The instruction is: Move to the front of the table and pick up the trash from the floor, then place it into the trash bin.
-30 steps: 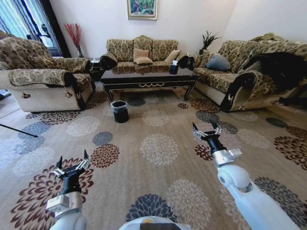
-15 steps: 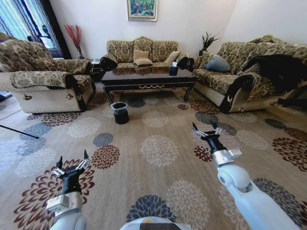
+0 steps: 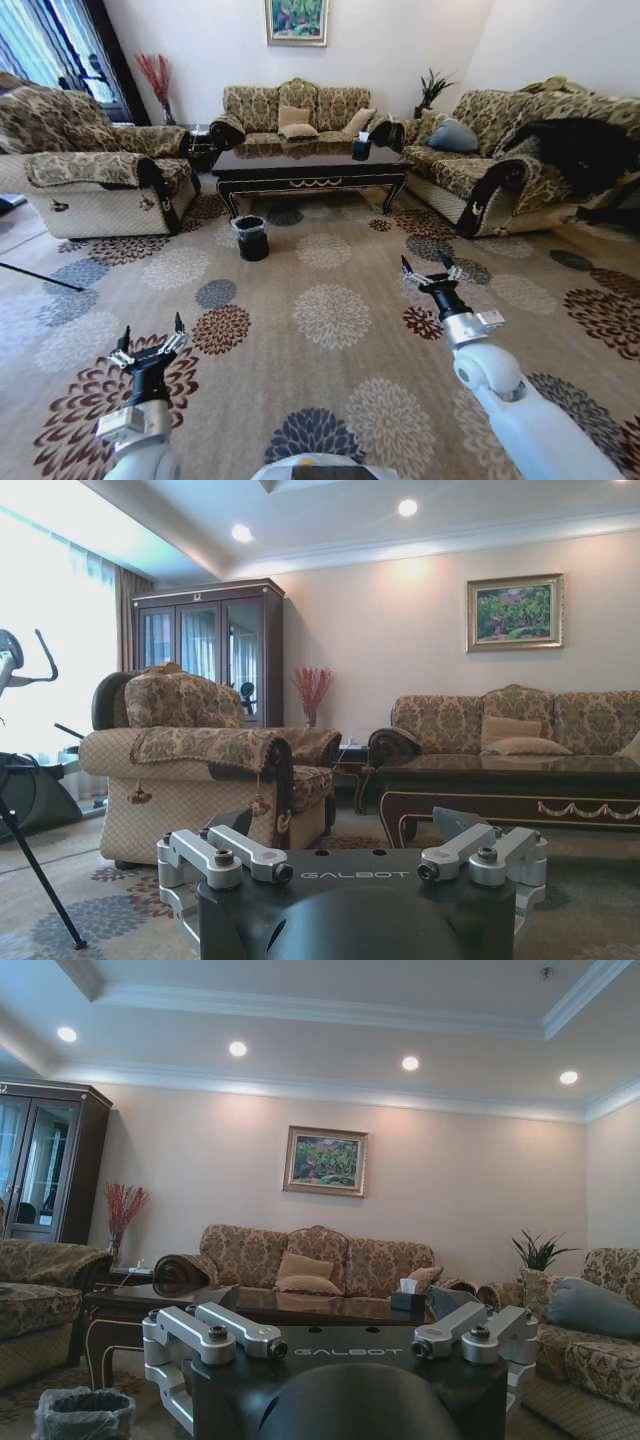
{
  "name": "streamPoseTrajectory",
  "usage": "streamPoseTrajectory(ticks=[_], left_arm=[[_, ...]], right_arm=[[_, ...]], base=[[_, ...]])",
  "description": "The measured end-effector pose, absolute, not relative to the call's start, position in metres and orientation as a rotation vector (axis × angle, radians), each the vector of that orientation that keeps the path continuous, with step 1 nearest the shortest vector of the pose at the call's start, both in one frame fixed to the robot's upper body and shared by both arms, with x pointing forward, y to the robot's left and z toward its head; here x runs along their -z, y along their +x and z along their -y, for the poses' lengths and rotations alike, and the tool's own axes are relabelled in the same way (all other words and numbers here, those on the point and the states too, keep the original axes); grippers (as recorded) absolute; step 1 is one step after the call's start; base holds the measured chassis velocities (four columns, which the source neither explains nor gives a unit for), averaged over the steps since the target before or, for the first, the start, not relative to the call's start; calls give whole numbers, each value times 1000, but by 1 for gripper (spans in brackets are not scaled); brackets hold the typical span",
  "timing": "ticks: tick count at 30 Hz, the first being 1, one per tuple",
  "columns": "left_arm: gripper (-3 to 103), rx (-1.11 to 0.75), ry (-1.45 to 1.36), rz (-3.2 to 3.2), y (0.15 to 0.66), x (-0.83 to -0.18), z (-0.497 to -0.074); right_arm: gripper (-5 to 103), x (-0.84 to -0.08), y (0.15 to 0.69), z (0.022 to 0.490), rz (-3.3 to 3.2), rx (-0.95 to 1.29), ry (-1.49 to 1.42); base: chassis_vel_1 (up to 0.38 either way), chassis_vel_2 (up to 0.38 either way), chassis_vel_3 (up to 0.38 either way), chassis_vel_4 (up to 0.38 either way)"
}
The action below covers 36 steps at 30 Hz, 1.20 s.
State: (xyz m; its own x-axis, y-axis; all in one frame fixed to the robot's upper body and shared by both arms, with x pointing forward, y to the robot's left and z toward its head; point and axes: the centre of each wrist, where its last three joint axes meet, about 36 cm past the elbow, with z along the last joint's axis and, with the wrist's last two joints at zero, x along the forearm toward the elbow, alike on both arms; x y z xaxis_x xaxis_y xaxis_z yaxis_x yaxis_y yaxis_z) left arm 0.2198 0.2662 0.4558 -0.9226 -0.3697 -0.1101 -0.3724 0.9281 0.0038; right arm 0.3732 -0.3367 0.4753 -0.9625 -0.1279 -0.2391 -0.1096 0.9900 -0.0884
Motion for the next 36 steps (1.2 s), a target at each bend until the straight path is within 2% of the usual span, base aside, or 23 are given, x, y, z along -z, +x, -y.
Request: streamPoseTrajectory(ticks=[36], left_arm=[[100, -37, -575, -2979, 220, -456, -266]], right_arm=[[100, -475, 373, 337, -2888, 109, -175]], base=[[0, 0, 0, 0]])
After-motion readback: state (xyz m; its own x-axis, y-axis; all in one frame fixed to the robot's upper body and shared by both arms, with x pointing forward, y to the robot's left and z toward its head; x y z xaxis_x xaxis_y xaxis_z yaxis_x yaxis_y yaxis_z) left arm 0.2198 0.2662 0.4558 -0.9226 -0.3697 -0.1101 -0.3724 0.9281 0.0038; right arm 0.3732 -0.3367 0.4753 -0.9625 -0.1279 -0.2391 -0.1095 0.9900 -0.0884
